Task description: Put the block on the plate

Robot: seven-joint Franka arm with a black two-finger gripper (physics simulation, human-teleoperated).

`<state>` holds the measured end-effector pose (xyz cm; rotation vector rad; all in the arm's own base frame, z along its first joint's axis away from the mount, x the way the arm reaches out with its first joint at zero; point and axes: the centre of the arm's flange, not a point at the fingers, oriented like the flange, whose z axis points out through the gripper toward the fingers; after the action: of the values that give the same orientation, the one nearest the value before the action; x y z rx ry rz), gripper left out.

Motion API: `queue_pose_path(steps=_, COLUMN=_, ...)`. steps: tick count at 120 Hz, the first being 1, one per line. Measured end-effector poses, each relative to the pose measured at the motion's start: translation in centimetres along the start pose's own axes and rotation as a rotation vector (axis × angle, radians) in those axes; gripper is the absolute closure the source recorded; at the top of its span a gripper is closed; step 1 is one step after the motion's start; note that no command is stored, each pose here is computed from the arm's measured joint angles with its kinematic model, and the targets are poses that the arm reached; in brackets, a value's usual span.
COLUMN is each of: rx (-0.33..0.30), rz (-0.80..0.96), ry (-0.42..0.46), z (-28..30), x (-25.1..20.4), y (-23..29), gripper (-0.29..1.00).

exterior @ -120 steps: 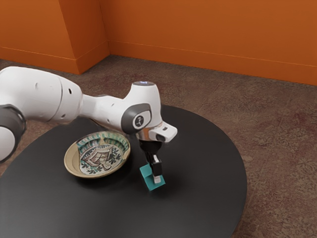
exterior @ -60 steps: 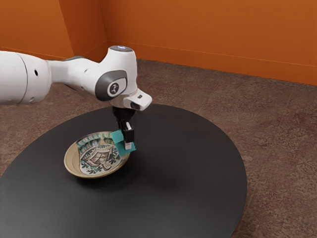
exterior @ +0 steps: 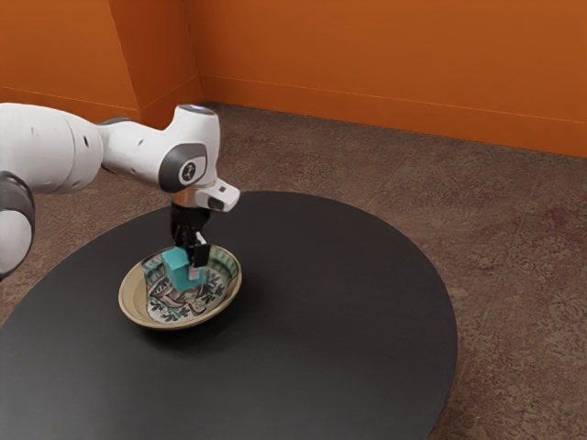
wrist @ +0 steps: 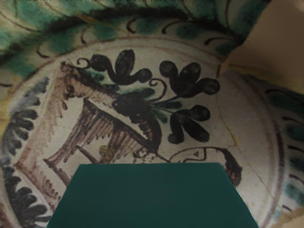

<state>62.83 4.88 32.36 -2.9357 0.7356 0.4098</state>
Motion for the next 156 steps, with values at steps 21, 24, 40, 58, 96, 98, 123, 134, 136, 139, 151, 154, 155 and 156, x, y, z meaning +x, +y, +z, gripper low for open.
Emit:
queue_pose_path(steps=21, rx=-0.005, rz=-0.018, ry=0.002, z=2.5, x=0.7, y=-1.2, gripper=0.3)
queue_pose_path(steps=24, rx=-0.004, rz=-0.019, ry=0.004, z=2.6, x=0.8, y=-1.2, gripper=0.3)
queue_pose_path(steps=40, rx=-0.001, rz=-0.022, ry=0.016, z=3.4, x=1.1, y=-1.3, gripper=0.3)
queue_pose_path(steps=58, rx=-0.002, rz=-0.027, ry=0.027, z=4.3, x=1.3, y=-1.3, gripper=0.25)
queue_pose_path(steps=96, rx=0.03, rz=-0.022, ry=0.13, z=-3.1, x=-1.0, y=0.1, gripper=0.06)
queue_pose_path(steps=98, rx=0.035, rz=-0.019, ry=0.138, z=-3.8, x=-1.1, y=0.3, gripper=0.05)
queue_pose_path(steps=123, rx=0.078, rz=0.029, ry=0.232, z=-12.5, x=-3.4, y=3.9, gripper=0.02)
queue_pose_path(steps=134, rx=0.084, rz=0.035, ry=0.243, z=-14.3, x=-3.8, y=4.4, gripper=0.01)
queue_pose_path(steps=136, rx=0.086, rz=0.037, ry=0.246, z=-14.8, x=-3.8, y=4.5, gripper=0.01)
queue_pose_path(steps=139, rx=0.091, rz=0.039, ry=0.254, z=-15.7, x=-3.8, y=4.6, gripper=0.01)
queue_pose_path(steps=151, rx=0.1, rz=0.062, ry=0.268, z=-18.4, x=-3.5, y=5.9, gripper=0.01)
queue_pose_path(steps=154, rx=0.101, rz=0.068, ry=0.27, z=-18.9, x=-3.4, y=6.2, gripper=0.01)
queue_pose_path(steps=155, rx=0.102, rz=0.069, ry=0.272, z=-19.1, x=-3.4, y=6.3, gripper=0.01)
queue_pose_path(steps=156, rx=0.103, rz=0.071, ry=0.273, z=-19.3, x=-3.4, y=6.4, gripper=0.01)
